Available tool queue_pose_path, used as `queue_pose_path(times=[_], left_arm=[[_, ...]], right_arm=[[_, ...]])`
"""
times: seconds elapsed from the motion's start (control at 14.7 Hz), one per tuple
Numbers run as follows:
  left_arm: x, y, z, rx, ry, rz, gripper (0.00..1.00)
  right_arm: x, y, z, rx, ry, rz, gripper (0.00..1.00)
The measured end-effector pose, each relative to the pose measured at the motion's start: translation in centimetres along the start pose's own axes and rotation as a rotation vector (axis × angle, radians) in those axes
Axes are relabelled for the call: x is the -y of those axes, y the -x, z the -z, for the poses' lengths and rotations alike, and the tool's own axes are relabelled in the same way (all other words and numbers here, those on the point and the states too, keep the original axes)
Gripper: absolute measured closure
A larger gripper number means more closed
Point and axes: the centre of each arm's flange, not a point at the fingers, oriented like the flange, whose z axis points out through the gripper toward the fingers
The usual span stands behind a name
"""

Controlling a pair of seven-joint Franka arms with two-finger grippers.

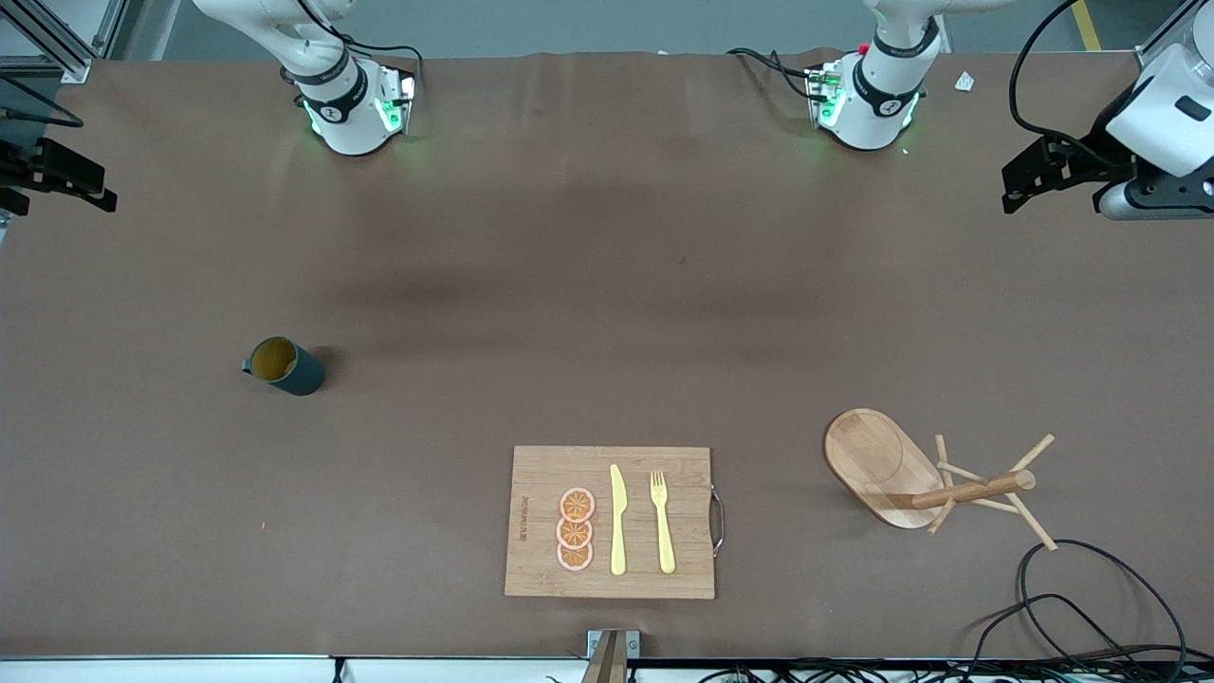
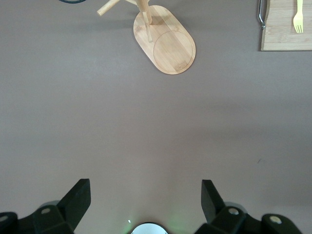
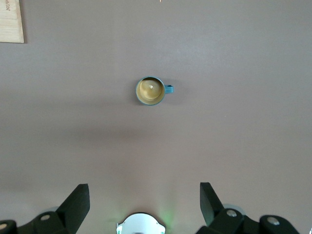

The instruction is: Transfer cup from left to right arm and place

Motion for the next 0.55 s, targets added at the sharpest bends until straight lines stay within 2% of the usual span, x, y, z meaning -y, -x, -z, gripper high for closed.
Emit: queue_pose_path(times=[0.55], left_arm=[[-0.56, -0.64, 0.72, -0.018, 0.004, -0.011, 0.0]], right_arm=[[0.15, 0.08, 0.13, -0.007, -0.003, -0.031, 0.0]])
